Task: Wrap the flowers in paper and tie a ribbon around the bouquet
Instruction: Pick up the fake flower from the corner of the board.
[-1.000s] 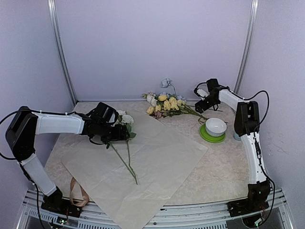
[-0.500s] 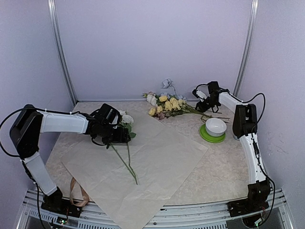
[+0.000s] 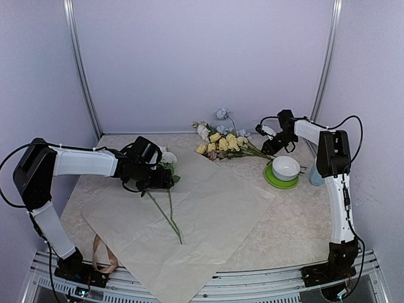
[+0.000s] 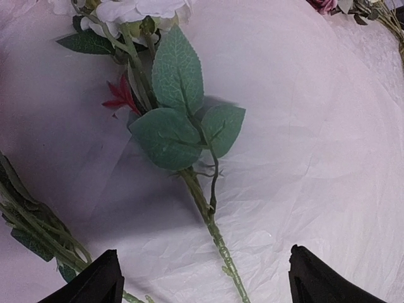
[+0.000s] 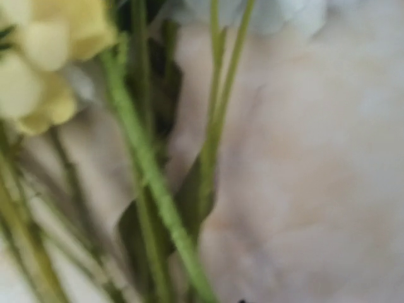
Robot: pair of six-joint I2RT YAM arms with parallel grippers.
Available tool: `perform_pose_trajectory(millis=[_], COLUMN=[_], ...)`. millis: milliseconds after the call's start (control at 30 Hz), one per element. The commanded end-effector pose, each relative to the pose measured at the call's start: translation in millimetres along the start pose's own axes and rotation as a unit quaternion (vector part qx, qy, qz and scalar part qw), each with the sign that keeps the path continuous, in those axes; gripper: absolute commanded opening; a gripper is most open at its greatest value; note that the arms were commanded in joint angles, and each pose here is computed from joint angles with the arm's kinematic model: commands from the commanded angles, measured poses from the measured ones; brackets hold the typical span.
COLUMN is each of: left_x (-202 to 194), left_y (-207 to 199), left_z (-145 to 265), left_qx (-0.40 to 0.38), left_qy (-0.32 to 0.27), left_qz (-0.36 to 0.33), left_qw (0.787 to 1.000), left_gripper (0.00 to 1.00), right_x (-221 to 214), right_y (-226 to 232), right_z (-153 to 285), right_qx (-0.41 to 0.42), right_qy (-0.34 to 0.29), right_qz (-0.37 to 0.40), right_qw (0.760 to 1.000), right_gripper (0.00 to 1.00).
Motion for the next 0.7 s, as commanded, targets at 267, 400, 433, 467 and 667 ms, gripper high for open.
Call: perform_pose_trajectory(millis=[267, 400, 433, 467, 667], left_x=[6.2, 4.0, 4.2, 3.6, 1.5], left_y=[-8.6, -7.5, -7.7, -7.9, -6.1], left_z=[4.4, 1.8, 1.7, 0.9, -0.4], left_qx=[-0.005, -0.003, -0.004, -0.004, -0.005], left_qy=[-0.008, -0.004, -0.004, -0.003, -0.002], left_qz=[-0.016, -0.017, -0.017, -0.017, -0.019], left_qw=[1.000, 1.000, 1.000, 1.000, 1.000], left_gripper=[0.89, 0.89, 0.89, 0.89, 0.89], right_x=[41.5, 38.1, 35.1, 31.3, -1.6], right_y=[-2.9, -12.9, -14.9, -14.4, 0.2], right_z=[28.1, 24.5, 22.9, 20.2, 0.6], right_qx=[-0.060, -0.069, -0.065, -0.055, -0.011], right_qy=[-0.024, -0.029, -0.028, -0.023, 0.028], right_qz=[-0.011, -0.027, -0.032, -0.034, -0.043], right_qw=[0.998, 0.997, 0.997, 0.998, 0.999], right_gripper=[0.34, 0.35, 0.35, 0.36, 0.56])
Point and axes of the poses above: each gripper's point midway between its finger pads, its own z axis back along the fingers, its own y axis along the line the jaws close on, x = y × z, the point moved 3 cm from there along z, back along the fingers, and after that the axes turned 3 degrees about z, right-handed, at the moved point
